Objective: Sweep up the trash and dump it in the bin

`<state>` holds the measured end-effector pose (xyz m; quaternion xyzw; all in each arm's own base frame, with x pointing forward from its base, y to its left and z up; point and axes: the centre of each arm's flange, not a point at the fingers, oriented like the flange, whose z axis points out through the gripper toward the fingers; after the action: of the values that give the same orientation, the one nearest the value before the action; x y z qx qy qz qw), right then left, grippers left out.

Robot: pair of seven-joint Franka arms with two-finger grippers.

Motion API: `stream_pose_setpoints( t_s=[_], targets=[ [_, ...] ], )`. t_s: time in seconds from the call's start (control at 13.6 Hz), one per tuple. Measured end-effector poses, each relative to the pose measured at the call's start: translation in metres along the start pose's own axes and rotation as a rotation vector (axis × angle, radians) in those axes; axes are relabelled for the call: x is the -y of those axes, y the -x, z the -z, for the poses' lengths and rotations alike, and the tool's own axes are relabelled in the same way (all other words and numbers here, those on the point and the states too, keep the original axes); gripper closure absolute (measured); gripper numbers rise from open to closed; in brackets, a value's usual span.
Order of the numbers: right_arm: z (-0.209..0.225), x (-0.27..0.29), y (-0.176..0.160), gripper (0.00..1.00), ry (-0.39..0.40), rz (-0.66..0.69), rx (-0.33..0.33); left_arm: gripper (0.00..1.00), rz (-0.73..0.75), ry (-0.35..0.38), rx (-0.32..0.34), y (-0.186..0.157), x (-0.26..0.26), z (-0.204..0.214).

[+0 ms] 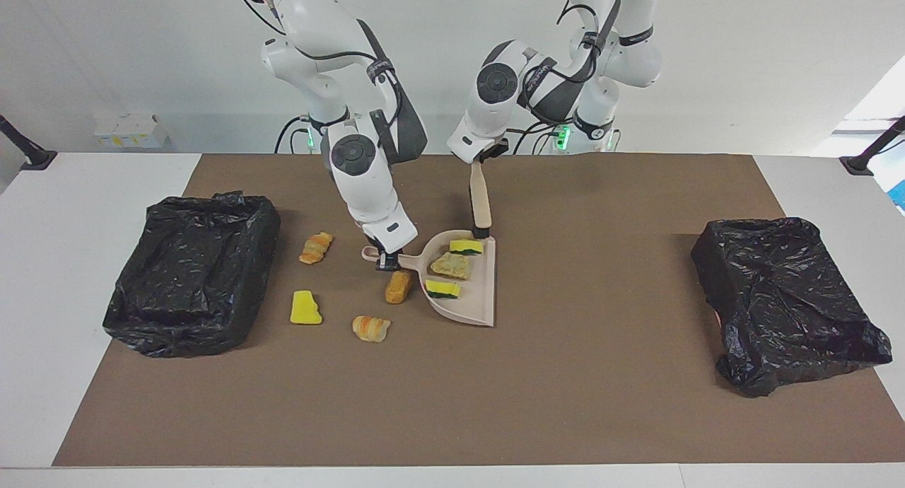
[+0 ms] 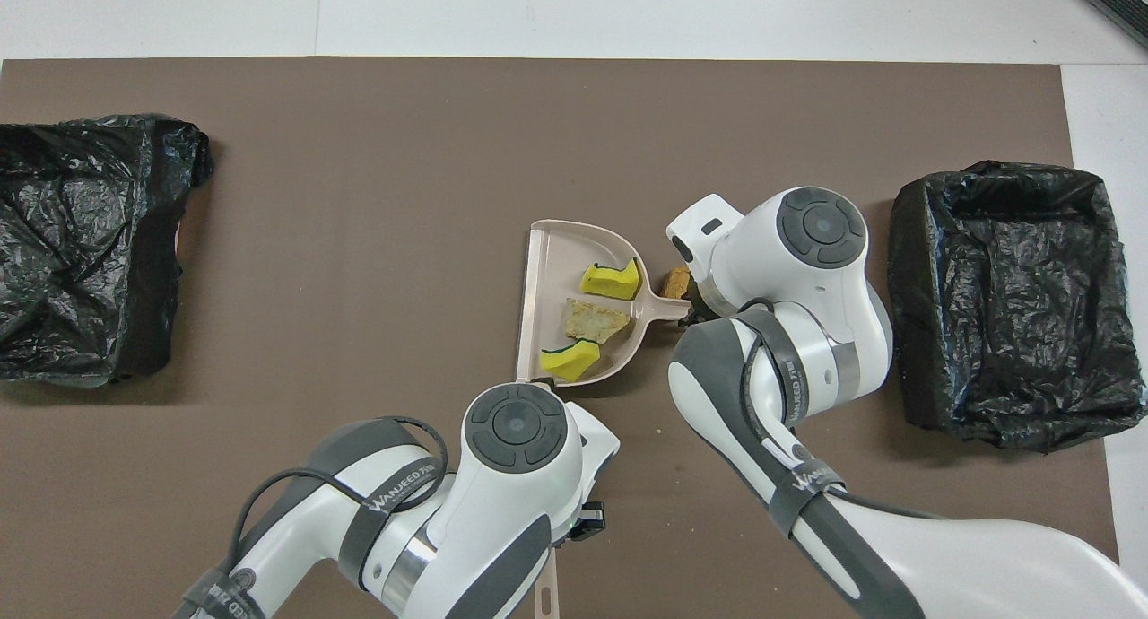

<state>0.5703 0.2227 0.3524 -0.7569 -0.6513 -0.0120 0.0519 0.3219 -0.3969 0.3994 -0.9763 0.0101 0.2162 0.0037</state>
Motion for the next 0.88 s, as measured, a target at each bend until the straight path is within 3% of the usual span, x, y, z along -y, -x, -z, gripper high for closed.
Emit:
stream_pose_setpoints(
  t_s=[0.44,0.73,0.88],
  targets=[
    [0.011,-0.003,0.002,0.69,0.014,-0.010,-0.016,0.74,-0.024,-0.055,0.018,0.036,-0.011,-0.018],
    [0.045,-0.016,0.021,0.69,0.020,-0.024,-0.024,0.74,0.068,0.003,-0.105,0.074,-0.017,-0.054],
    [0.067,-0.028,0.039,0.69,0.022,0.010,-0.027,0.74,0.084,0.017,-0.129,0.078,-0.012,-0.064]
  ],
)
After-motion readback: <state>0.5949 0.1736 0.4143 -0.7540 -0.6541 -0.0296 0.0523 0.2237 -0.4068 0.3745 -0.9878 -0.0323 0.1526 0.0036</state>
